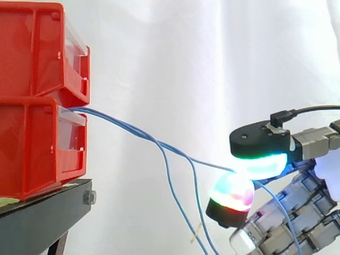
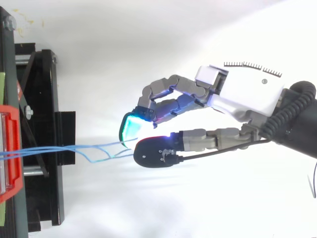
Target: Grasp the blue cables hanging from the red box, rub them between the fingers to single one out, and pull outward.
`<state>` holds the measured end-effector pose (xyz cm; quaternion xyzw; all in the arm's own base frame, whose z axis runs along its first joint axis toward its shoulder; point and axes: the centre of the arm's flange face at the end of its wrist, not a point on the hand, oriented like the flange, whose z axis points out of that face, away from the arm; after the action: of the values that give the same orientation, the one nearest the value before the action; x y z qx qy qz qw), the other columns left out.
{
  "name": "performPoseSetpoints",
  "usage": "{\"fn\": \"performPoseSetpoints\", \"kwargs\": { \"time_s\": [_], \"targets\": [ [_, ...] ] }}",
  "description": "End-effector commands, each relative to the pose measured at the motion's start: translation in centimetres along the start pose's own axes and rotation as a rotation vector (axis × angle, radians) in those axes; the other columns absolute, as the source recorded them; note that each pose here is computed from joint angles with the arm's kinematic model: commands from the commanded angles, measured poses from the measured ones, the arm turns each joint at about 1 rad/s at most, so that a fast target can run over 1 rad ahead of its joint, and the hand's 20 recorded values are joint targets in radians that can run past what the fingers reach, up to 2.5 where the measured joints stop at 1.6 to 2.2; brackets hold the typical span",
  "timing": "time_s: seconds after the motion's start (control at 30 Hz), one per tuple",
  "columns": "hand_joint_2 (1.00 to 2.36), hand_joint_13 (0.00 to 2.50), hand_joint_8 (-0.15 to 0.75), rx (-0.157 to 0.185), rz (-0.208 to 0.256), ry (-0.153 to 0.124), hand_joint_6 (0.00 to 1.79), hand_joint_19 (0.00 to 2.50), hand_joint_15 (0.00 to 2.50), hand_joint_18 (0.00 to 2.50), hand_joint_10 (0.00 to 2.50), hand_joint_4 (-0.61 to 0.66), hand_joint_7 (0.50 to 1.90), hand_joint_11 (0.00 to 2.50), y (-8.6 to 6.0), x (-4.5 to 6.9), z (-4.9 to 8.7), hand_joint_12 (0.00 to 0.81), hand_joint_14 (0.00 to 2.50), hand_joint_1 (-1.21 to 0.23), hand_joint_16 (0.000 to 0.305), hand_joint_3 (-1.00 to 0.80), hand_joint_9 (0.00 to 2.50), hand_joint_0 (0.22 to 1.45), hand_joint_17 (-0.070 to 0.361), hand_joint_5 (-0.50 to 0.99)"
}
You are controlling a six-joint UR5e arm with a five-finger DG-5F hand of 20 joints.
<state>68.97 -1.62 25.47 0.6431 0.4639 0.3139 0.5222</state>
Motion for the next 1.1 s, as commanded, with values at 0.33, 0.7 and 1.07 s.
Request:
{"fn": "performPoseSetpoints", "kwargs": {
  "time_s": [0.33,0.7,1.07],
  "targets": [
    [1.00,0.55,0.287,0.067,-0.017,0.013,0.84,0.29,0.19,0.49,0.00,0.13,1.02,0.32,1.8,-1.3,-2.1,0.396,0.01,-0.74,0.059,0.00,0.76,0.57,0.133,-0.12],
    [1.00,0.55,0.286,0.034,-0.041,0.020,0.84,0.29,0.19,0.49,0.01,0.13,1.03,0.32,2.0,-0.7,-1.8,0.400,0.01,-0.74,0.059,0.01,0.76,0.58,0.133,-0.12],
    [1.00,0.55,0.289,0.005,-0.041,0.019,0.84,0.29,0.19,0.49,0.00,0.13,1.02,0.33,2.4,-0.5,-1.6,0.399,0.01,-0.74,0.059,0.01,0.77,0.58,0.133,-0.11]
  ]
}}
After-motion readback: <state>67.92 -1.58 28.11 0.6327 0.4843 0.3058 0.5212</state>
